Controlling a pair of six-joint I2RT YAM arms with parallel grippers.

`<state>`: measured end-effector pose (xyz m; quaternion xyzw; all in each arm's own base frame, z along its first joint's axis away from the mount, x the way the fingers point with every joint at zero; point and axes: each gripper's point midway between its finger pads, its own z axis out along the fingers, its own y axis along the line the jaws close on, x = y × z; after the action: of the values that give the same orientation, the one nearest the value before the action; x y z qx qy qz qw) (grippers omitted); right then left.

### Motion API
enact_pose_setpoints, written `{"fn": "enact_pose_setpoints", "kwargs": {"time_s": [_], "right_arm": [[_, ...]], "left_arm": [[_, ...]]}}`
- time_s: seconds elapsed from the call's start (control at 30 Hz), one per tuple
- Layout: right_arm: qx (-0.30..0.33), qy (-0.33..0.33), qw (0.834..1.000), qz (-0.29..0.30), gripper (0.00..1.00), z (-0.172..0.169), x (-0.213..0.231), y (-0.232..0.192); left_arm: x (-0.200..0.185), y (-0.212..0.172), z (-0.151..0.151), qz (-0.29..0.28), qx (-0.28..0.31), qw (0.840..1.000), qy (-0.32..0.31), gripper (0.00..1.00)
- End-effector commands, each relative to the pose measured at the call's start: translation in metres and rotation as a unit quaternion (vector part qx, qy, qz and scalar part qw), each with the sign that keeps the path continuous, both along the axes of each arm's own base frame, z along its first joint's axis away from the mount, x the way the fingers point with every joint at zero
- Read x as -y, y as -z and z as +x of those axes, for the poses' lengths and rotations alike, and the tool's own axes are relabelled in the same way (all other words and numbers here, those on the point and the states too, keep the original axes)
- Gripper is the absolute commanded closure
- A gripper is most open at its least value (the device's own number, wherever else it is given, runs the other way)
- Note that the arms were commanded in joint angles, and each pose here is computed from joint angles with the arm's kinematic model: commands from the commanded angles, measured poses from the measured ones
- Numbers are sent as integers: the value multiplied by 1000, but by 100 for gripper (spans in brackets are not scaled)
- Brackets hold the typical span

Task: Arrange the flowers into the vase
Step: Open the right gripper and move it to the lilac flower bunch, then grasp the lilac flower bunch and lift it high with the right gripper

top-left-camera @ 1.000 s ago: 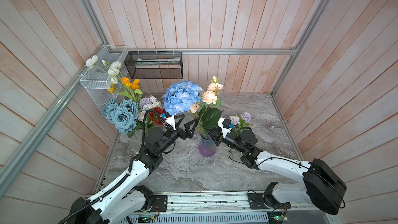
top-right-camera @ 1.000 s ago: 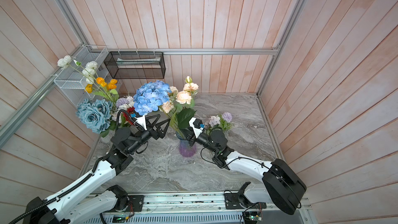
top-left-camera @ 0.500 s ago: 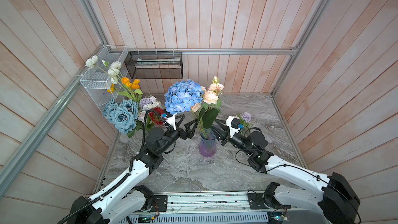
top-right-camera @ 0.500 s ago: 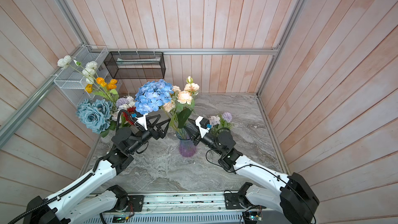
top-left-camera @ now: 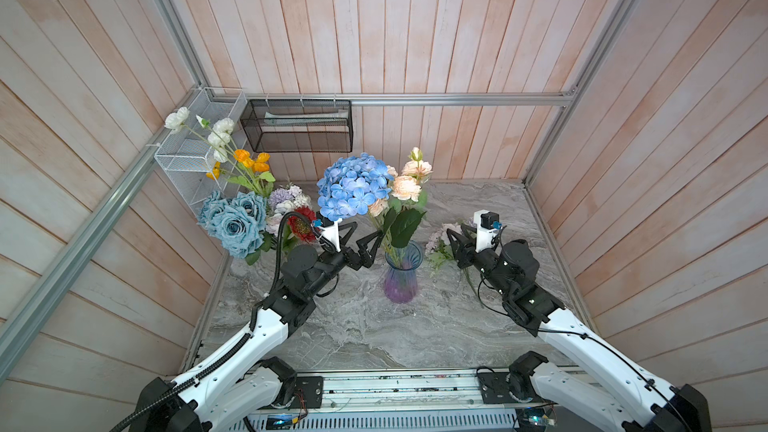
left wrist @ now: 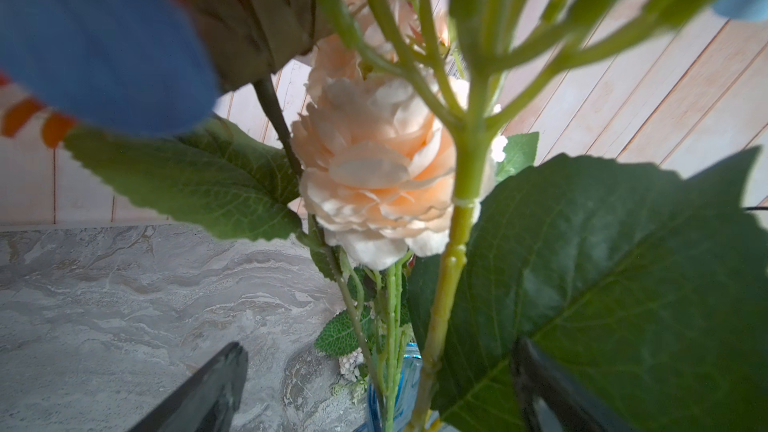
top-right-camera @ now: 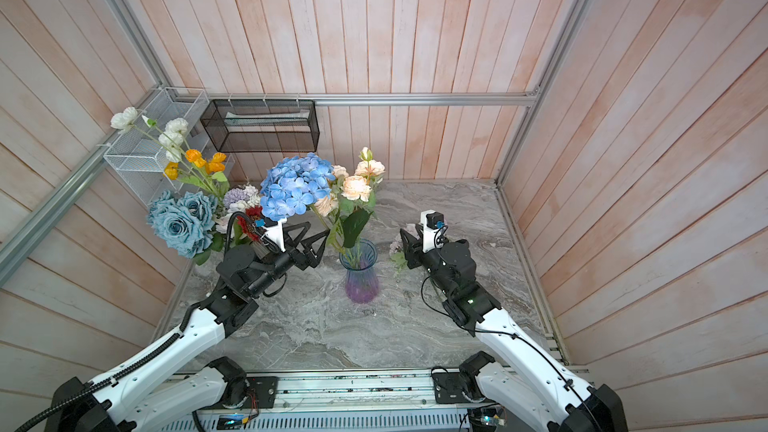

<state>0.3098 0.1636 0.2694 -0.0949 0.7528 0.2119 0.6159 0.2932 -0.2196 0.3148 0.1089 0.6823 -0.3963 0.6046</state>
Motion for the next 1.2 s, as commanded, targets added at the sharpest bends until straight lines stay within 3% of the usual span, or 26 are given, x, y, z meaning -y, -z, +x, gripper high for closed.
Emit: {"fn": "enact_pose_setpoints", "kwargs": {"time_s": [0.0,0.3,0.47,0.63,0.83,1.0,1.17], "right_arm": [[-135,68,988,3,53,2,34,57],[-303,82,948,-56,55,3,47,136],[-365,101,920,-105,53,12,54,170],[-401,93,900,-146,46,22,54,190],[-436,92,877,-183,45,24,57,217],[-449,119,858,-220,49,23,71,229],[-444,118,860,-221,59,29,70,231]], "left_arm": [[4,9,-2,6,-1,1000,9,0],[6,19,3,9,-10,1000,4,0],[4,20,3,14,-6,1000,-1,0],[3,23,4,23,-7,1000,-6,0],[0,25,4,24,-5,1000,-14,0],[-1,25,5,25,-4,1000,-18,0],[1,23,6,26,-2,1000,-16,0]]}}
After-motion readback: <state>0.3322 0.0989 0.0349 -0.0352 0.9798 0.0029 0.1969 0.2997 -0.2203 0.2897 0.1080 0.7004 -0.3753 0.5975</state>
